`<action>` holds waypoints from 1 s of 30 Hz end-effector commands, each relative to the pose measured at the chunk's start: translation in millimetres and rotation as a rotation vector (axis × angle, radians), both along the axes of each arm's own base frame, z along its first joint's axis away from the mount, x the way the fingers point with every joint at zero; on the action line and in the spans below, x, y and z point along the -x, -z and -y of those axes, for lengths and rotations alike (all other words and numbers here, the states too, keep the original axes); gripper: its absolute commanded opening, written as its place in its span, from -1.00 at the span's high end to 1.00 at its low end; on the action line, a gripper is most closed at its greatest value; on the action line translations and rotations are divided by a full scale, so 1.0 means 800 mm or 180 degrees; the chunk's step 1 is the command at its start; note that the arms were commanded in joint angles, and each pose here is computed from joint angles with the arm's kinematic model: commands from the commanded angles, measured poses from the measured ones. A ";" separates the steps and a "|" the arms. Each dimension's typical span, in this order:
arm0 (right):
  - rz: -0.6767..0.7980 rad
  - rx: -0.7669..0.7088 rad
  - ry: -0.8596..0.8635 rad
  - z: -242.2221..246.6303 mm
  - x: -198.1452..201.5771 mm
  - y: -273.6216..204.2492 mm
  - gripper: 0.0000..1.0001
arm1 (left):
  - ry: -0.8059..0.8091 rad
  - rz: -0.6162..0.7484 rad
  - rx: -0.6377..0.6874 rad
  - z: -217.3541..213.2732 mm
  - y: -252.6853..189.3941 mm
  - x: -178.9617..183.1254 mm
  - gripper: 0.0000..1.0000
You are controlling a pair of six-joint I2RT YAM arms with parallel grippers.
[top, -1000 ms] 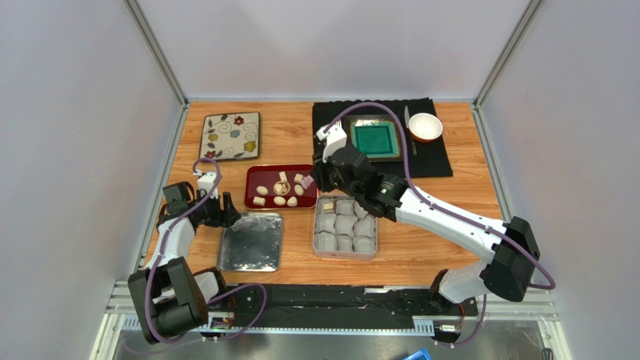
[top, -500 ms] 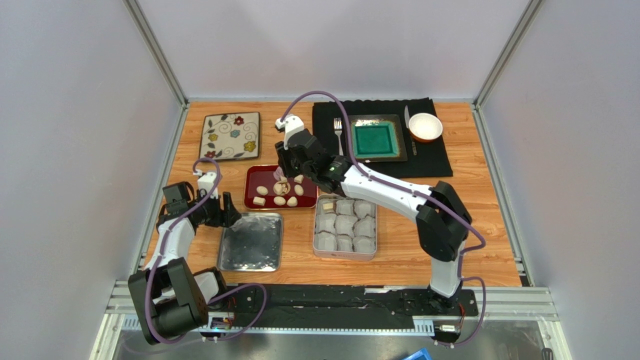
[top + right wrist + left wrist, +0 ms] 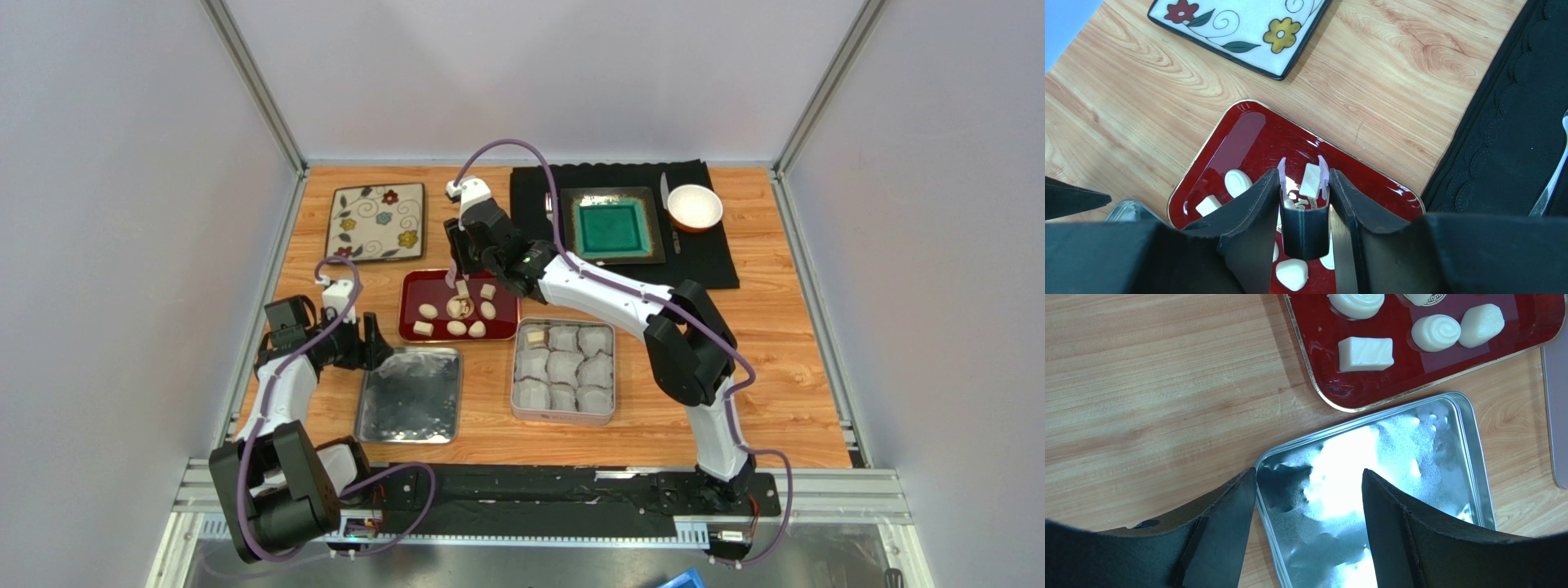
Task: Pack the chocolate
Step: Pick up the fake chocolate from the plate.
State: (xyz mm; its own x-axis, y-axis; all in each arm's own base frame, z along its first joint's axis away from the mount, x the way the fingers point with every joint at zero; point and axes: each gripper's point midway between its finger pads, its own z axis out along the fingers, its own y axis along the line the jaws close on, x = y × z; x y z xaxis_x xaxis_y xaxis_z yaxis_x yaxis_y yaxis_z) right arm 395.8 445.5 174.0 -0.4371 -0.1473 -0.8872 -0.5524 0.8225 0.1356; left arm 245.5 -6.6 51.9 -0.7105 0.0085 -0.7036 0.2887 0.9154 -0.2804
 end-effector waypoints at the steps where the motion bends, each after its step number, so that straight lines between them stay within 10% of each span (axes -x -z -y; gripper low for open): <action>1: 0.0189 -0.0170 0.0072 -0.010 -0.017 -0.032 0.25 | 0.0074 0.0208 -0.0018 -0.002 -0.022 -0.013 -0.44; 30: 0.0104 -0.0049 0.0112 -0.011 -0.029 0.008 0.33 | 0.0105 0.0213 0.0001 0.000 -0.021 -0.010 -0.44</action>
State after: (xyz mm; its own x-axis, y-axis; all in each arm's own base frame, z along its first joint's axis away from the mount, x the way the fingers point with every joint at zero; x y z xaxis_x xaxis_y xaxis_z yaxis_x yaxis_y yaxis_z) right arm 407.0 444.6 139.2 -0.4653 -0.1802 -0.8666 -0.5266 0.8433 0.1073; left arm 244.8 -9.4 54.4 -0.7057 0.0067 -0.7084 0.2998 0.9088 -0.2900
